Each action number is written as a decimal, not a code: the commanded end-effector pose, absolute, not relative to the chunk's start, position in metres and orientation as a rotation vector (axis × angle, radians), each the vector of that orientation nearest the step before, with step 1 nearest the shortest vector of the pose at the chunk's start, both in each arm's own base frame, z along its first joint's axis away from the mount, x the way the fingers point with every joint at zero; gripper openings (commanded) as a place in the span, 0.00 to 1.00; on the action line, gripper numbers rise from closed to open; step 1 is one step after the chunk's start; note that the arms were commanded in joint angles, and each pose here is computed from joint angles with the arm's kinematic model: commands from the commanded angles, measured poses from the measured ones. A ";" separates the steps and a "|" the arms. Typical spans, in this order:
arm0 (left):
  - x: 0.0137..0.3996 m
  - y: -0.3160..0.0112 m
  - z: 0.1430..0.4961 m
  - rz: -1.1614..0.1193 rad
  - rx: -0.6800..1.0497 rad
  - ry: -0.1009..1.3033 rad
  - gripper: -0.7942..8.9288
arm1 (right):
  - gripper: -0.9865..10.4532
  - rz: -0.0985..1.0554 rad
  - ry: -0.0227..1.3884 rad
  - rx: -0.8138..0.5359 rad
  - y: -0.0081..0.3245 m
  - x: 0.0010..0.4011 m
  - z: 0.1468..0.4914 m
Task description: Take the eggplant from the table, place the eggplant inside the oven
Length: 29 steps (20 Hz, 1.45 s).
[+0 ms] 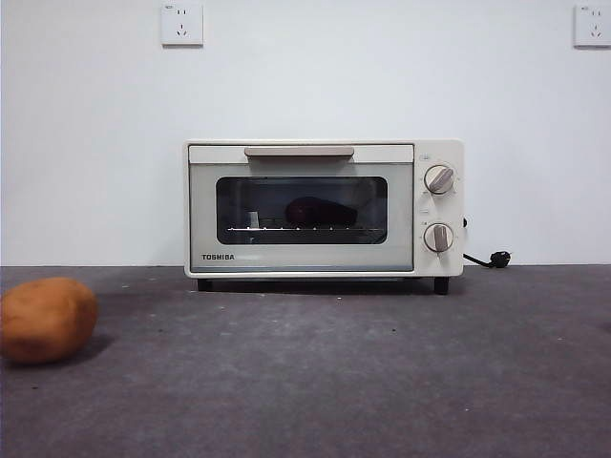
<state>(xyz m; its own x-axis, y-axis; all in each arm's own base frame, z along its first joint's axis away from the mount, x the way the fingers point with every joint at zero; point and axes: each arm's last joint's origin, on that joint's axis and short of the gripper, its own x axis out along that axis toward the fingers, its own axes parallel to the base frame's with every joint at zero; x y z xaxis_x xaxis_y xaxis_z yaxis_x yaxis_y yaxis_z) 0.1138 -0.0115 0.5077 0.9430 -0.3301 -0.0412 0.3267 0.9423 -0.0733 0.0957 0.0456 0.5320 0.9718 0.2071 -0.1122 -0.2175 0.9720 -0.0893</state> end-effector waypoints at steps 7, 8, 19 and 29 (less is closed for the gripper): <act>0.113 -0.011 0.508 -0.333 -0.060 0.051 0.08 | 0.09 0.215 0.248 -0.171 0.049 0.101 0.518; 0.113 -0.011 0.508 -0.333 -0.059 0.050 0.08 | 0.09 0.215 0.282 -0.186 0.049 0.102 0.514; 0.102 -0.011 0.513 -0.342 -0.094 0.053 0.08 | 0.09 0.217 0.654 -0.352 0.063 0.126 0.478; 0.095 -0.013 0.535 -0.410 -0.049 -0.120 0.08 | 0.09 0.217 0.760 -0.400 0.085 0.163 0.461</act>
<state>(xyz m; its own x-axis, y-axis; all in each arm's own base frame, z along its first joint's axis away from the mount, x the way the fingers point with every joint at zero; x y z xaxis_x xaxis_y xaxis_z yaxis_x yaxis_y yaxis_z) 0.0979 -0.0129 0.5325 0.9142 -0.3905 0.1084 0.3969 0.9167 -0.0454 0.1625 0.0847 0.4630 0.7192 0.0588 -0.6923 -0.3282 0.9070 -0.2639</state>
